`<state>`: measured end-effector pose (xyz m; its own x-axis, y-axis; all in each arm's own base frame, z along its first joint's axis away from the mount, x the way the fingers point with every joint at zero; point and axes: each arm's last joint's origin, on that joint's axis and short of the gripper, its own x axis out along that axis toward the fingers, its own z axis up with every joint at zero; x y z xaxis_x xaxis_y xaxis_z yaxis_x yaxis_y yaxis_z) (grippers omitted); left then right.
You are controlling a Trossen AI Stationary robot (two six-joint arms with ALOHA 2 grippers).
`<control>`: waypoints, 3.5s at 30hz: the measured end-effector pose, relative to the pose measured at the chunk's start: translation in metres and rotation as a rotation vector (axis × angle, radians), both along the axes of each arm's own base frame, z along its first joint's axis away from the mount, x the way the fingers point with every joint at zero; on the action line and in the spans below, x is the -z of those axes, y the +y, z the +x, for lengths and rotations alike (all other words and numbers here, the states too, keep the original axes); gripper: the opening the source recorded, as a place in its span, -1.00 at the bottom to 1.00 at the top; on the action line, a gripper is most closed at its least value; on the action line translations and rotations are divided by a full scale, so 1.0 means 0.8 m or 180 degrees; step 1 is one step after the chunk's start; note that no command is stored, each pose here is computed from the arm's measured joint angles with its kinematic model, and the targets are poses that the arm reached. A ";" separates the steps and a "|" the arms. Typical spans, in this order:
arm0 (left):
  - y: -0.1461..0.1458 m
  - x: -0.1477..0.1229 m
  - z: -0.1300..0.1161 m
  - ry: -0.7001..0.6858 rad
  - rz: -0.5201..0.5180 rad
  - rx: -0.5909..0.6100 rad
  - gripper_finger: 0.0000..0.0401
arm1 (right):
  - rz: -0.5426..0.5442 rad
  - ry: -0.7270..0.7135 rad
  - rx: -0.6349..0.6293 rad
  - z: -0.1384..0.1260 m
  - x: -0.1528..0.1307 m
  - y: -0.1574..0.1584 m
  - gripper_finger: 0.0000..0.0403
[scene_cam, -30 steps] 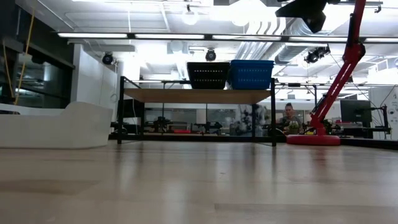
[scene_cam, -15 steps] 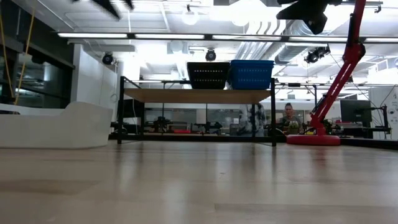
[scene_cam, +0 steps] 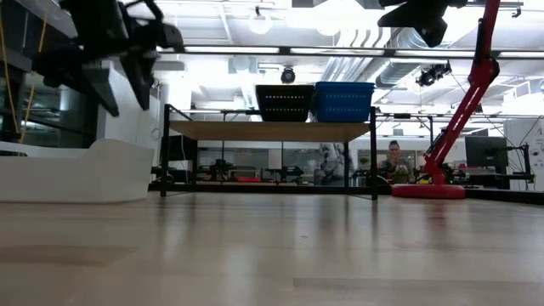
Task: Stack baskets on shelf by color
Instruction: Put the top left white bin to the left on the shelf
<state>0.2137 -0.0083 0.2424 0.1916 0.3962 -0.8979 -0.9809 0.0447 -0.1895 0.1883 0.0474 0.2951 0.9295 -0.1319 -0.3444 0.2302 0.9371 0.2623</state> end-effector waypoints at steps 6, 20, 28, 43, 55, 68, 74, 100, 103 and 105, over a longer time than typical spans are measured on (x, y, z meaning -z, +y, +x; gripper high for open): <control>0.011 0.023 0.010 -0.0088 -0.0069 -0.0177 0.05 | -0.0001 0.0004 0.0002 0.000 0.000 0.000 -0.32; 0.042 0.076 0.037 0.0562 -0.0230 -0.0196 0.05 | -0.0024 0.0054 0.0001 -0.001 0.002 0.000 -0.32; 0.047 0.099 0.050 0.0692 -0.0340 -0.0095 0.04 | -0.0021 0.0063 0.0006 -0.001 0.002 0.000 -0.32; 0.047 0.108 0.058 0.0712 -0.0276 0.0119 -0.89 | -0.0022 0.0067 0.0006 -0.001 0.002 0.000 -0.32; -0.014 0.069 0.058 0.0299 -0.0834 0.1698 -0.99 | -0.0029 0.0077 0.0003 -0.001 0.003 0.000 -0.32; -0.091 -0.083 0.040 -0.0813 -0.0875 0.4615 -1.00 | -0.0048 0.0134 0.0004 -0.002 0.005 -0.001 -0.32; -0.080 -0.149 0.030 -0.0205 0.0015 0.4809 -1.00 | -0.0034 0.0128 0.0044 -0.002 0.005 -0.001 -0.32; 0.148 -0.116 0.081 0.2023 0.0709 0.4266 -1.00 | 0.0055 0.0090 0.0181 -0.002 0.004 -0.002 -0.32; 0.165 -0.103 0.089 0.1957 0.0603 0.4262 -1.00 | 0.0055 0.0089 0.0182 -0.002 0.004 -0.002 -0.32; 0.173 -0.096 0.093 0.1908 0.0547 0.4237 -1.00 | 0.0055 0.0090 0.0181 -0.002 0.004 -0.002 -0.32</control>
